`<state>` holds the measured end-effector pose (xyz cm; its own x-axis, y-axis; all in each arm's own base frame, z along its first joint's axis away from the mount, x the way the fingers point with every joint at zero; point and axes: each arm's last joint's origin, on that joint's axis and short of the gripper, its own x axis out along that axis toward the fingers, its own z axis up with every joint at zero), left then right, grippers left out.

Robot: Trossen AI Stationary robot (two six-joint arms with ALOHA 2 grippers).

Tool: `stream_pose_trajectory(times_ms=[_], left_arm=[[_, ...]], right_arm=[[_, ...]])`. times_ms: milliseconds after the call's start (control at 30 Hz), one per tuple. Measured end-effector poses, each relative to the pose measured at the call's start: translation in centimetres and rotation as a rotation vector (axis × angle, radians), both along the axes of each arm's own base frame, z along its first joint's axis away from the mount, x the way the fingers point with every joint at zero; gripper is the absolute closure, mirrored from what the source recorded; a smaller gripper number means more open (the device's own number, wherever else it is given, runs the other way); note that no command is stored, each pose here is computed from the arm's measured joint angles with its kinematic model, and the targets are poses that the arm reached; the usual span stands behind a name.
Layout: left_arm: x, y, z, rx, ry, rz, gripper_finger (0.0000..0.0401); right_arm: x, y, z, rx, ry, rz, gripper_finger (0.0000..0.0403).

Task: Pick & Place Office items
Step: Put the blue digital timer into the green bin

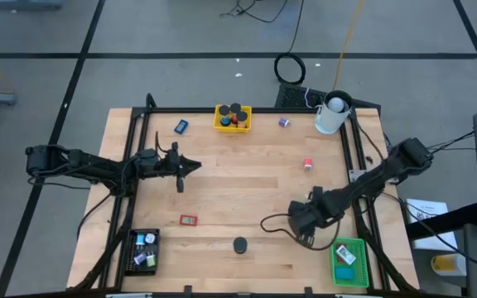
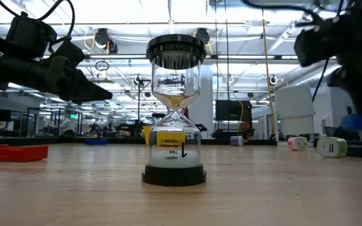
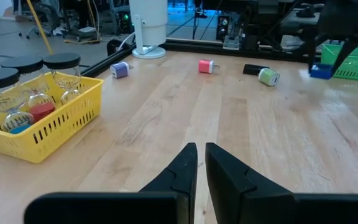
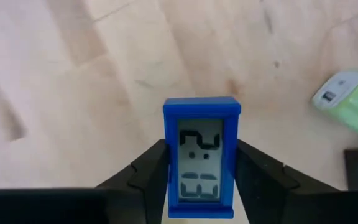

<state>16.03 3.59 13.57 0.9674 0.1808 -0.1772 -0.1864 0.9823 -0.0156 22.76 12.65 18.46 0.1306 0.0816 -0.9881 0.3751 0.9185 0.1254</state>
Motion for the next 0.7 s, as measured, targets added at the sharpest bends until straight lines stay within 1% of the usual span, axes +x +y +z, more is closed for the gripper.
stream_pose_trajectory(times_ms=[100, 300, 433, 600, 700], left_arm=[[0.0, 0.0, 0.0, 0.0, 0.0, 0.0, 0.0359], [0.0, 0.0, 0.0, 0.0, 0.0, 0.0, 0.0359], [0.0, 0.0, 0.0, 0.0, 0.0, 0.0, 0.0359], [0.0, 0.0, 0.0, 0.0, 0.0, 0.0, 0.0359], [0.0, 0.0, 0.0, 0.0, 0.0, 0.0, 0.0359]], right_arm=[[-0.9, 0.9, 1.1, 0.061, -0.018, -0.03, 0.0256], [-3.4, 3.2, 2.8, 0.177, 0.012, -0.143, 0.0249], [-5.5, 4.5, 3.3, 0.197, 0.079, -0.234, 0.0251], [-7.7, 6.0, 3.8, 0.247, 0.156, -0.325, 0.0249], [-8.9, 6.9, 3.9, 0.255, 0.183, -0.353, 0.025]])
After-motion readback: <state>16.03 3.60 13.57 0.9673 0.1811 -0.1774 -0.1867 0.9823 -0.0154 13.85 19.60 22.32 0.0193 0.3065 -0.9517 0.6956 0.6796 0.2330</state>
